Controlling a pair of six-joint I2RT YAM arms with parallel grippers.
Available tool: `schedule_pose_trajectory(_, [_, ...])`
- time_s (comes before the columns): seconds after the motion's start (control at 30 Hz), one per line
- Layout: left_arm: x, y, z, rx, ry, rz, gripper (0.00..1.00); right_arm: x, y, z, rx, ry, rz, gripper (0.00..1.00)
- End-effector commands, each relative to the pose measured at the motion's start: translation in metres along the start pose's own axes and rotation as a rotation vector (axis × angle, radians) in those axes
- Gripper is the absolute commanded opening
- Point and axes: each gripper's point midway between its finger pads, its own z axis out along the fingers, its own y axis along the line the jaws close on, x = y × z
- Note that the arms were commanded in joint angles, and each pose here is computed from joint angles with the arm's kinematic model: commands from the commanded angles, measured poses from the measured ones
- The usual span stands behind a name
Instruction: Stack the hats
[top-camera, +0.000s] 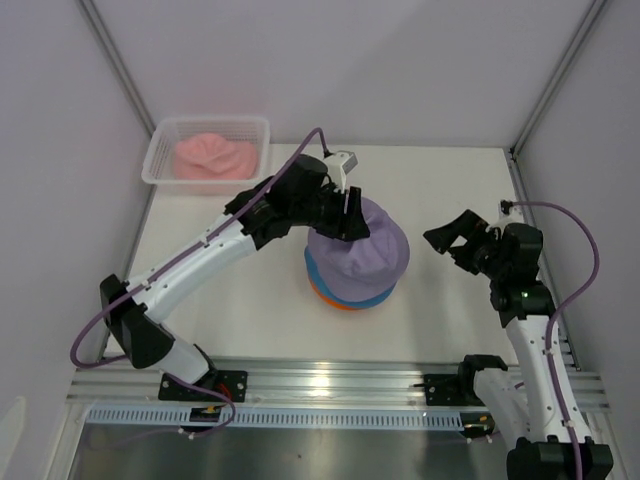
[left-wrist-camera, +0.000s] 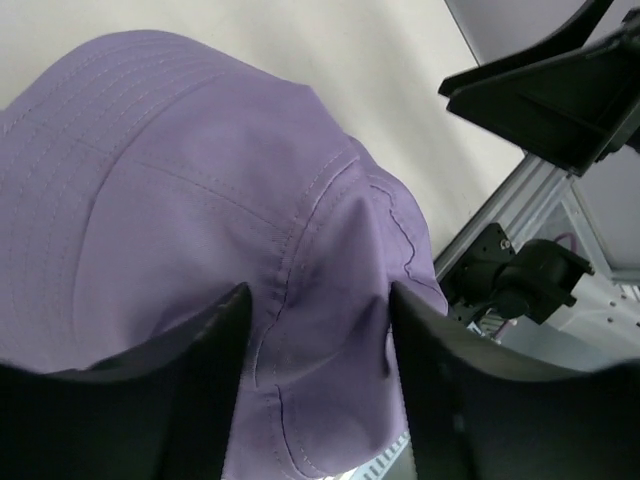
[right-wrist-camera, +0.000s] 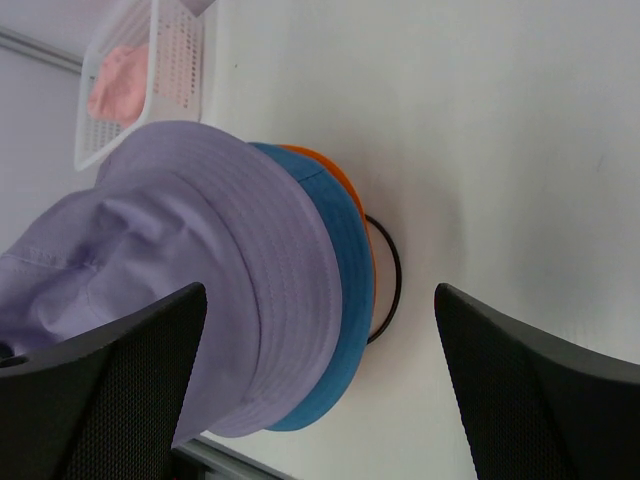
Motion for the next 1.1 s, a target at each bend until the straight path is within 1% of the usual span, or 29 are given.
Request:
schedule_pose_trajectory(0.0, [-0.004, 0.0, -0.011, -0.022, -0.04, -0.018, 0.64, 0.004, 0.013, 0.002, -0.103, 0.0, 0.01, 1.0])
schedule_pose_trajectory(0.07, [-0.006, -0.002, -0.031, -0.012, -0.095, -0.075, 0.69, 0.015, 0.008, 0.009, -0.128, 0.015, 0.046, 1.0])
schedule_pose_trajectory(0.1, [-0.009, 0.003, -0.034, -0.004, -0.141, -0.096, 0.72, 0.02, 0.01, 0.011, -0.151, 0.029, 0.061, 0.99])
schedule_pose_trajectory(0.13, [-0.019, -0.007, -0.058, 0.04, -0.213, -0.132, 0.75, 0.025, 0.006, 0.016, -0.164, 0.026, 0.076, 1.0])
schedule_pose_trajectory(0.17, [-0.003, 0.005, -0.054, 0.029, -0.201, -0.162, 0.89, 0.027, 0.005, 0.018, -0.173, 0.024, 0.089, 1.0])
schedule_pose_trajectory(0.2, [-0.017, 0.007, -0.064, 0.045, -0.27, -0.173, 0.99, 0.027, 0.004, 0.02, -0.177, 0.017, 0.11, 1.0])
schedule_pose_trajectory(0.23, [-0.021, 0.009, -0.072, 0.051, -0.306, -0.2, 1.0, 0.023, 0.007, 0.021, -0.198, -0.011, 0.104, 0.99])
schedule_pose_trajectory(0.27, [-0.012, 0.016, -0.076, 0.046, -0.315, -0.219, 1.0, 0.027, 0.001, 0.025, -0.194, -0.009, 0.11, 0.99])
schedule_pose_trajectory(0.3, [-0.02, 0.028, -0.081, 0.037, -0.359, -0.243, 1.0, 0.025, 0.003, 0.027, -0.208, -0.022, 0.114, 0.95])
schedule_pose_trajectory(0.33, [-0.022, 0.032, -0.085, 0.045, -0.376, -0.28, 1.0, 0.02, 0.007, 0.028, -0.236, -0.043, 0.102, 0.93])
schedule_pose_trajectory(0.37, [-0.009, 0.036, -0.082, 0.075, -0.34, -0.305, 1.0, 0.022, 0.008, 0.03, -0.247, -0.039, 0.102, 0.93])
schedule_pose_trajectory(0.4, [-0.019, 0.047, -0.088, 0.086, -0.382, -0.339, 1.0, 0.025, 0.009, 0.033, -0.257, -0.022, 0.112, 0.91])
schedule_pose_trajectory(0.47, [-0.015, 0.056, -0.087, 0.098, -0.385, -0.364, 0.98, 0.022, 0.012, 0.036, -0.282, -0.037, 0.101, 0.88])
schedule_pose_trajectory(0.5, [-0.015, 0.065, -0.087, 0.094, -0.403, -0.373, 0.97, 0.024, 0.007, 0.041, -0.269, -0.033, 0.113, 0.86])
schedule_pose_trajectory(0.53, [-0.01, 0.07, -0.082, 0.095, -0.397, -0.393, 0.96, 0.026, 0.017, 0.042, -0.306, -0.031, 0.11, 0.84])
schedule_pose_trajectory(0.57, [-0.017, 0.07, -0.084, 0.118, -0.43, -0.385, 0.95, 0.028, 0.018, 0.044, -0.312, -0.027, 0.119, 0.82])
schedule_pose_trajectory(0.6, [-0.002, 0.08, -0.073, 0.111, -0.413, -0.403, 0.95, 0.032, 0.017, 0.047, -0.312, -0.017, 0.127, 0.78])
schedule_pose_trajectory(0.63, [0.0, 0.081, -0.072, 0.125, -0.422, -0.416, 0.94, 0.038, 0.017, 0.052, -0.311, 0.007, 0.132, 0.76])
schedule_pose_trajectory(0.67, [-0.005, 0.08, -0.074, 0.146, -0.452, -0.407, 0.93, 0.041, 0.018, 0.054, -0.311, 0.019, 0.131, 0.75])
schedule_pose_trajectory(0.7, [-0.001, 0.087, -0.069, 0.146, -0.462, -0.417, 0.93, 0.044, 0.018, 0.057, -0.304, 0.026, 0.132, 0.73])
schedule_pose_trajectory(0.77, [-0.004, 0.094, -0.067, 0.162, -0.48, -0.444, 0.89, 0.049, 0.019, 0.06, -0.302, 0.035, 0.123, 0.71])
schedule_pose_trajectory(0.87, [0.006, 0.103, -0.057, 0.182, -0.447, -0.491, 0.88, 0.051, 0.018, 0.062, -0.294, 0.033, 0.119, 0.66])
schedule_pose_trajectory(1.0, [0.01, 0.101, -0.048, 0.236, -0.419, -0.524, 0.88, 0.057, 0.017, 0.064, -0.296, 0.061, 0.126, 0.6])
schedule_pose_trajectory(1.07, [0.013, 0.102, -0.043, 0.247, -0.406, -0.531, 0.88, 0.061, 0.013, 0.066, -0.282, 0.072, 0.133, 0.6])
